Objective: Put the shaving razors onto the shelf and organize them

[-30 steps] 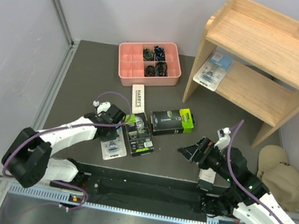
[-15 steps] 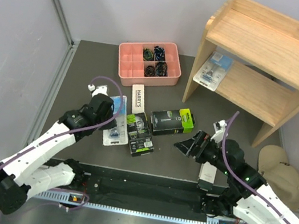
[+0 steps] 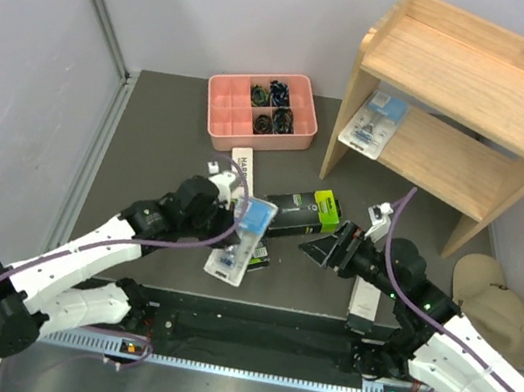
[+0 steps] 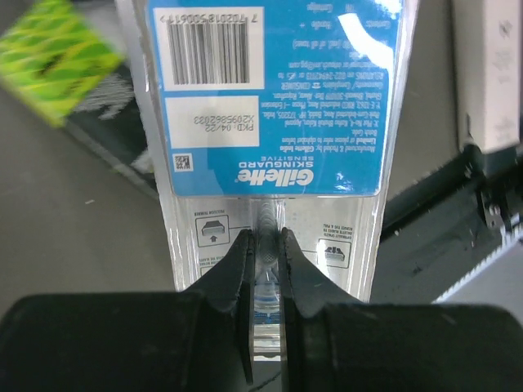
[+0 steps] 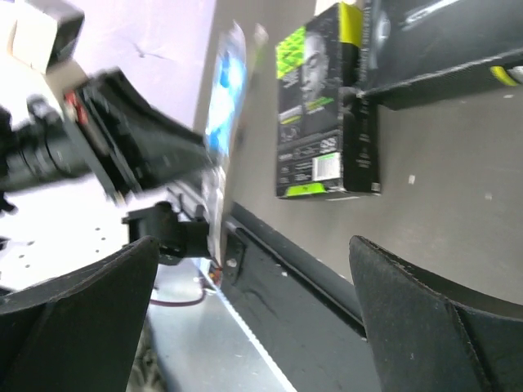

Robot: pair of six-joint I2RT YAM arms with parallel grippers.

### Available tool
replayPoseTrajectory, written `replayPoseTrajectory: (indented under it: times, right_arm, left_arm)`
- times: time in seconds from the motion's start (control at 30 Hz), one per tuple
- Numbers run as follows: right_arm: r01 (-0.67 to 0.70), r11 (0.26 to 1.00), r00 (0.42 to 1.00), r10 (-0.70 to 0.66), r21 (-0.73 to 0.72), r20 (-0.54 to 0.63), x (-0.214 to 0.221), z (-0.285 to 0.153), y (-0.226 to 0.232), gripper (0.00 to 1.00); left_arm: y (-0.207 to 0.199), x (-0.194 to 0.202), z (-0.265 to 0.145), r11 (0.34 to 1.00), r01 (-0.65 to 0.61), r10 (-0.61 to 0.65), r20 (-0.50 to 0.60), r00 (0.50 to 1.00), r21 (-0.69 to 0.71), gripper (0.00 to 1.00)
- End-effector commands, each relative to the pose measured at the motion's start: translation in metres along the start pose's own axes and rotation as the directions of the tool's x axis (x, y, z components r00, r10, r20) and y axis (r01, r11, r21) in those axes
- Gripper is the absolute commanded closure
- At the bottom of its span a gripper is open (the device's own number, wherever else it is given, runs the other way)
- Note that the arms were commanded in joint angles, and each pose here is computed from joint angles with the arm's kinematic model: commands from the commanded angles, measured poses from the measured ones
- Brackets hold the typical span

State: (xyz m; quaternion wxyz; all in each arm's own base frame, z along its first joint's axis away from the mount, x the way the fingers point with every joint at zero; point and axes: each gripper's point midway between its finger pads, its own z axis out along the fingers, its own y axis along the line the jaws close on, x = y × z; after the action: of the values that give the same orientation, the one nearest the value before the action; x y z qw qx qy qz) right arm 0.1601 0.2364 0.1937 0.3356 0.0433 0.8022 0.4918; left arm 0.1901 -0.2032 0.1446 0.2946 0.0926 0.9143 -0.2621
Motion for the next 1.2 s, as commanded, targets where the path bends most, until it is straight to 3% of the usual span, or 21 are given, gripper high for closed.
replayPoseTrajectory:
  times: [0.0,0.23,0.5,0.8,0.87,0.97,1.0,1.07,1.1,1.17]
  right_arm:
    - [-0.021,0.994,1.0,0.023,-0.111,0.012,-0.005,0.005,0.024,0.01]
    - [-0.069,0.986,0.998,0.066,-0.152,-0.021,0.002,0.019,0.024,0.02]
    - [-0.094,0.992,0.993,0.088,-0.079,-0.081,0.015,0.031,0.006,0.07]
    - [-0.132,0.988,0.987,0.125,-0.075,-0.101,0.024,0.043,-0.003,0.23]
    - [-0.136,0.988,0.986,0.129,-0.067,-0.103,0.025,0.044,-0.006,0.3]
    - [-0.14,0.989,0.986,0.133,-0.056,-0.105,0.027,0.045,-0.009,0.49]
    - [-0.14,0.989,0.985,0.134,-0.054,-0.106,0.027,0.045,-0.01,0.63]
    - [-0.139,0.989,0.986,0.132,-0.054,-0.106,0.027,0.044,-0.009,0.77]
    - [-0.14,0.989,0.985,0.134,-0.048,-0.107,0.027,0.044,-0.01,0.91]
    - [-0.139,0.989,0.985,0.134,-0.041,-0.111,0.028,0.044,-0.011,0.99]
  left_arm:
    - [-0.052,-0.012,0.001,0.98,-0.158,0.148,0.092,0.985,0.119,1.0]
    - [-0.092,0.01,0.024,0.959,-0.249,0.244,0.049,0.968,0.135,1.0]
    - [-0.122,0.01,0.027,0.95,-0.258,0.244,0.096,0.965,0.179,1.0]
    - [-0.137,0.017,0.027,0.934,-0.284,0.27,0.094,0.958,0.215,1.0]
    - [-0.139,0.018,0.026,0.933,-0.285,0.27,0.097,0.958,0.221,1.0]
    - [-0.139,0.02,0.026,0.932,-0.289,0.273,0.1,0.957,0.22,1.0]
    - [-0.138,0.02,0.026,0.933,-0.289,0.273,0.099,0.957,0.216,1.0]
    - [-0.138,0.021,0.026,0.932,-0.29,0.274,0.099,0.957,0.216,1.0]
    - [-0.136,0.021,0.026,0.933,-0.29,0.275,0.097,0.957,0.213,0.99]
    - [-0.135,0.021,0.026,0.935,-0.29,0.274,0.101,0.956,0.207,0.89]
